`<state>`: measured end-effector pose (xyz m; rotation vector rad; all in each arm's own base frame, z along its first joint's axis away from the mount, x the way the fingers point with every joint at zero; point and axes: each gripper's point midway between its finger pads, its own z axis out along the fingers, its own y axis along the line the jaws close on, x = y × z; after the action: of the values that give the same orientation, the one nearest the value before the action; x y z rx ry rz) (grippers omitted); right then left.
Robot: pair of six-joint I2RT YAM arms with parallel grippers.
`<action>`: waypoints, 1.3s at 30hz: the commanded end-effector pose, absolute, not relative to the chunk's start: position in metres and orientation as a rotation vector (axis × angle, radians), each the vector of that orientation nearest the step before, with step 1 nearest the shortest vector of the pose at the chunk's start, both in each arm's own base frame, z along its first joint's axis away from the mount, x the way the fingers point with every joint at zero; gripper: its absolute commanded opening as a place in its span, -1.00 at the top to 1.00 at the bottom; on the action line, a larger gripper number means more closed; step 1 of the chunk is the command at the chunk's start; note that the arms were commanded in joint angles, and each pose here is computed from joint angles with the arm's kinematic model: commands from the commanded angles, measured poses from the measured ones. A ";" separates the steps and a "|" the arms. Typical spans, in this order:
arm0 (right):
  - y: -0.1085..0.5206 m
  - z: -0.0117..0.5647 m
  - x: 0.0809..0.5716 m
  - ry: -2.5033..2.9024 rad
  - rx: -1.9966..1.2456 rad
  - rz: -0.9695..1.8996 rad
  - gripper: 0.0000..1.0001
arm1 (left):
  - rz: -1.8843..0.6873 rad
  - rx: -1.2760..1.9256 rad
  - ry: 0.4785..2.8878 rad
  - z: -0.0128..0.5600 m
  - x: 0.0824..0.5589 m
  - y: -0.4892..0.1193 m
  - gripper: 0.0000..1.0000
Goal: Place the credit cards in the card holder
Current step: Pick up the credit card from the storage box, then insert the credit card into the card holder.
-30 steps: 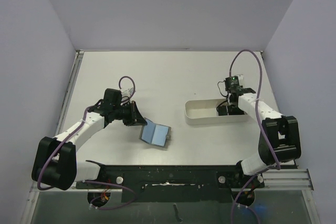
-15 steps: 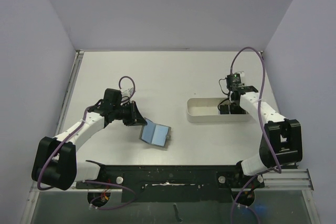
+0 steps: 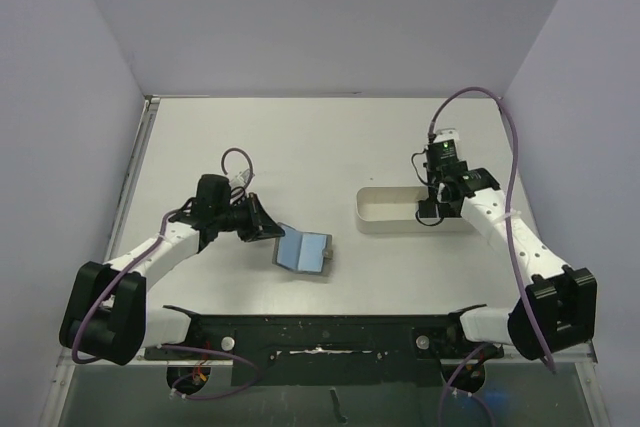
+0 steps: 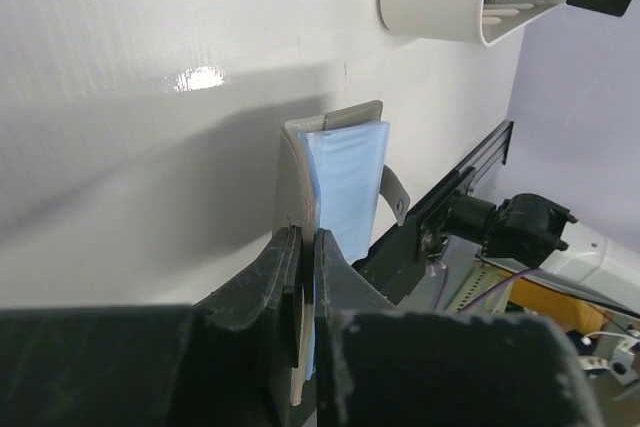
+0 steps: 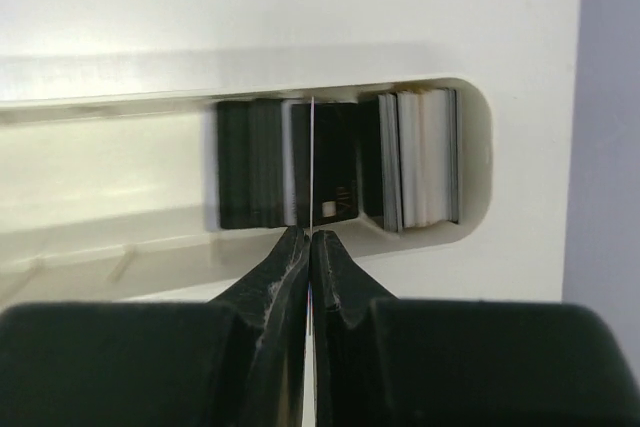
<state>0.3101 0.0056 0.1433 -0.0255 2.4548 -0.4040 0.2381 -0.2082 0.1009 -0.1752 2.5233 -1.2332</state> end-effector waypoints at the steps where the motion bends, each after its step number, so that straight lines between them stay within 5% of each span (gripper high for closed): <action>1: 0.055 0.193 0.316 2.308 -0.056 -0.194 1.00 | -1.377 -0.230 2.388 0.120 0.249 -0.221 1.00; 11: 0.169 0.218 0.302 2.169 -0.179 0.271 1.00 | -1.257 -0.341 2.465 0.078 0.241 -0.208 1.00; 23: 0.280 0.201 0.264 2.099 -0.098 0.876 1.00 | -1.113 -0.399 2.533 0.051 0.229 -0.195 0.69; 39: 0.351 0.119 0.232 2.374 -0.203 0.880 1.00 | -0.971 -0.391 2.565 0.046 0.227 -0.182 0.41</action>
<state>0.2232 0.3299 0.1033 -0.2324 2.4110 0.8081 0.2126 -0.1805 0.0289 -0.4387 2.6319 -0.9837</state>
